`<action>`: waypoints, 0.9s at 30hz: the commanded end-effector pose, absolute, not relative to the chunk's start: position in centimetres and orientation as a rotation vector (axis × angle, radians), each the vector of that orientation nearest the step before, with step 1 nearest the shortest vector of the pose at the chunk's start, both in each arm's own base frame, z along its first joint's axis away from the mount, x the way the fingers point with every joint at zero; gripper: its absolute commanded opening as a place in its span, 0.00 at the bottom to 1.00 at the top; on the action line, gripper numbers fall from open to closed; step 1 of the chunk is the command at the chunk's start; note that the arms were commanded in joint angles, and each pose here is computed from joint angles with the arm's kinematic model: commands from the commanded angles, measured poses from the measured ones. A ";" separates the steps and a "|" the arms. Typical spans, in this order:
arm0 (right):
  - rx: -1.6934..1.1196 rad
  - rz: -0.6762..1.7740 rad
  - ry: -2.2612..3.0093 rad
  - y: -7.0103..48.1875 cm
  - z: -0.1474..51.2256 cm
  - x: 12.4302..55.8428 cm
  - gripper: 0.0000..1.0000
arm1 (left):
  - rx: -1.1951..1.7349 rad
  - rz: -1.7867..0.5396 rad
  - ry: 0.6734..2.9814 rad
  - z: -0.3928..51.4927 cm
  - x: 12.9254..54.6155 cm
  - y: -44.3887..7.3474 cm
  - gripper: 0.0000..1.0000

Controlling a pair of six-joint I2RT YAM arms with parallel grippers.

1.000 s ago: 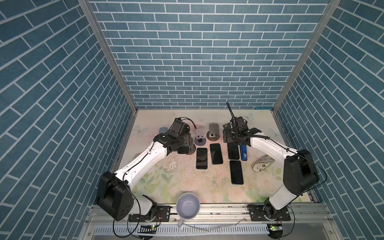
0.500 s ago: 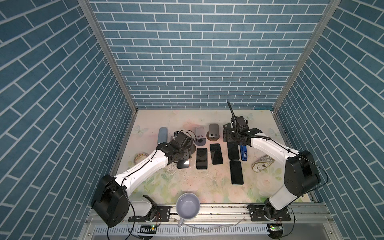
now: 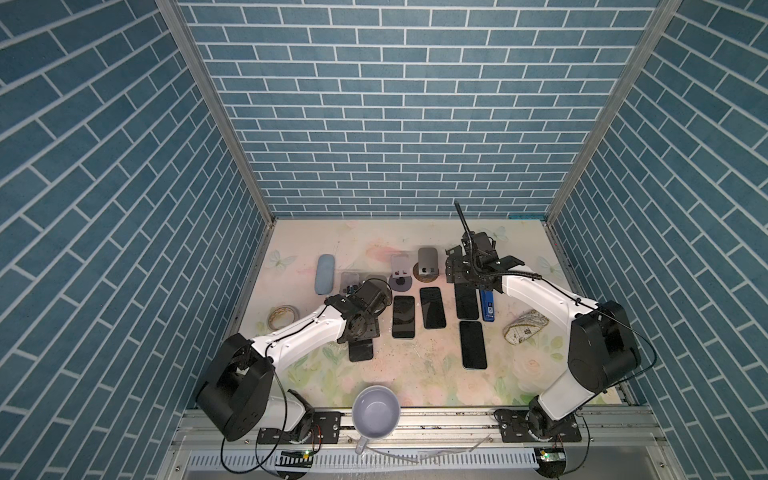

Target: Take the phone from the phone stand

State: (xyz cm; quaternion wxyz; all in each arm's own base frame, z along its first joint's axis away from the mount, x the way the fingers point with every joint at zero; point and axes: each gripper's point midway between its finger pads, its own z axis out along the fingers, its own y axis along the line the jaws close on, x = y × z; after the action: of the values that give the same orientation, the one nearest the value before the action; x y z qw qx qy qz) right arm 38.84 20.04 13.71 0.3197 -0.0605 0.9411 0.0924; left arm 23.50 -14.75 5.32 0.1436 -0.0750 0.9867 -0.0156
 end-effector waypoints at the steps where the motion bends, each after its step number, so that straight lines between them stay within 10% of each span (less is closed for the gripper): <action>1: -0.184 0.235 2.453 19.8 13.8 38.4 0.88 | -0.197 -0.059 2.855 4.9 23.4 -15.4 0.58; 27: -0.174 0.215 2.477 19.4 12.7 38.1 0.88 | -0.064 -0.078 2.966 2.3 24.2 -18.4 0.59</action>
State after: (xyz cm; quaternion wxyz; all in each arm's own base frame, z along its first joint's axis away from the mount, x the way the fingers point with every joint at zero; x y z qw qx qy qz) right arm 38.63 19.85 12.92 0.3178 -0.0601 0.9420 0.0895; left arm 23.66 -17.53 1.97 0.0835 -0.0322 0.9959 -0.0166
